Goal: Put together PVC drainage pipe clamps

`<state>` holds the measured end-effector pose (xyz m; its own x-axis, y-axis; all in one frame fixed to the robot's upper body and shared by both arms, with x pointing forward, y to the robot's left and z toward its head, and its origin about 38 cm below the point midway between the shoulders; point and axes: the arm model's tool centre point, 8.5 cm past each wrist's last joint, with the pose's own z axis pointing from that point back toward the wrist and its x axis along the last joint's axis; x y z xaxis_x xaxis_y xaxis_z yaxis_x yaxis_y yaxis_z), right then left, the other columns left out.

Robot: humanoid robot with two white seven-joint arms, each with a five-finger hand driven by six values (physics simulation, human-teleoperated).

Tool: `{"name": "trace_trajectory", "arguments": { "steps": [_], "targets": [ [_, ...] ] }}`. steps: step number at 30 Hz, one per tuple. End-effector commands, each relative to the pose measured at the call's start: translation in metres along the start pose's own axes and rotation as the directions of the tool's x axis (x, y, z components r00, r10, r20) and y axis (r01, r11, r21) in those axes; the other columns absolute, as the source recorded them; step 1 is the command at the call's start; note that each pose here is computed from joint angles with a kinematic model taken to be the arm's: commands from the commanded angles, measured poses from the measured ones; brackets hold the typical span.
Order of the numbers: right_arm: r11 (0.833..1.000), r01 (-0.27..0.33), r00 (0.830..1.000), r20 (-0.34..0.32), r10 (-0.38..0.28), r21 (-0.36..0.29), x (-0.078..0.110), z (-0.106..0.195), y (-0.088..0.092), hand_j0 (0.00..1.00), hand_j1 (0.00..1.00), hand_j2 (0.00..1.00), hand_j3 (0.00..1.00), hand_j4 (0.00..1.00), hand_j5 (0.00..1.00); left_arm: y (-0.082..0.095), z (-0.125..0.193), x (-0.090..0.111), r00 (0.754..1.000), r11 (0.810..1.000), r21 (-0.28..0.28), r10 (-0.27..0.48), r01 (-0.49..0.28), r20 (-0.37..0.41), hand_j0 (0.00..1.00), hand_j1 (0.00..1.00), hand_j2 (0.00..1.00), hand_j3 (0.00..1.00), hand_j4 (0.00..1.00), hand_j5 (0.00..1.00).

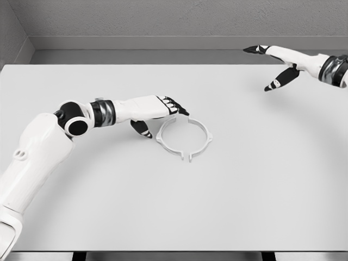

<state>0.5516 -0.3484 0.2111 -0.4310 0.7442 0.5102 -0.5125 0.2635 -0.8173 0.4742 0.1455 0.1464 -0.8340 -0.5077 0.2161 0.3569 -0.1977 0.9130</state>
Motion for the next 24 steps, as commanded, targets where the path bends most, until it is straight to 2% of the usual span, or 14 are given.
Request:
{"name": "trace_trajectory", "arguments": {
  "steps": [1,4,24],
  "targets": [
    [1.000,0.001,1.000,0.007,-0.001,-0.010,0.002,0.001,-0.003,1.00,1.00,1.00,1.00,1.00,1.00,0.000,-0.002,0.001,1.000,1.000,0.004,0.006,-0.006,0.004,1.00,1.00,1.00,1.00,1.00,1.00],
    [1.000,0.000,1.000,0.007,0.000,-0.011,0.002,0.001,-0.004,1.00,1.00,1.00,1.00,1.00,1.00,-0.004,-0.008,0.006,1.000,1.000,-0.012,0.003,-0.003,0.018,1.00,1.00,1.00,1.00,1.00,1.00],
    [0.999,-0.033,0.999,0.002,0.033,-0.020,0.002,0.012,-0.014,1.00,1.00,1.00,1.00,1.00,1.00,0.000,-0.016,0.013,0.999,1.000,-0.002,0.003,-0.003,0.037,1.00,1.00,1.00,1.00,1.00,1.00]
  ]
}}
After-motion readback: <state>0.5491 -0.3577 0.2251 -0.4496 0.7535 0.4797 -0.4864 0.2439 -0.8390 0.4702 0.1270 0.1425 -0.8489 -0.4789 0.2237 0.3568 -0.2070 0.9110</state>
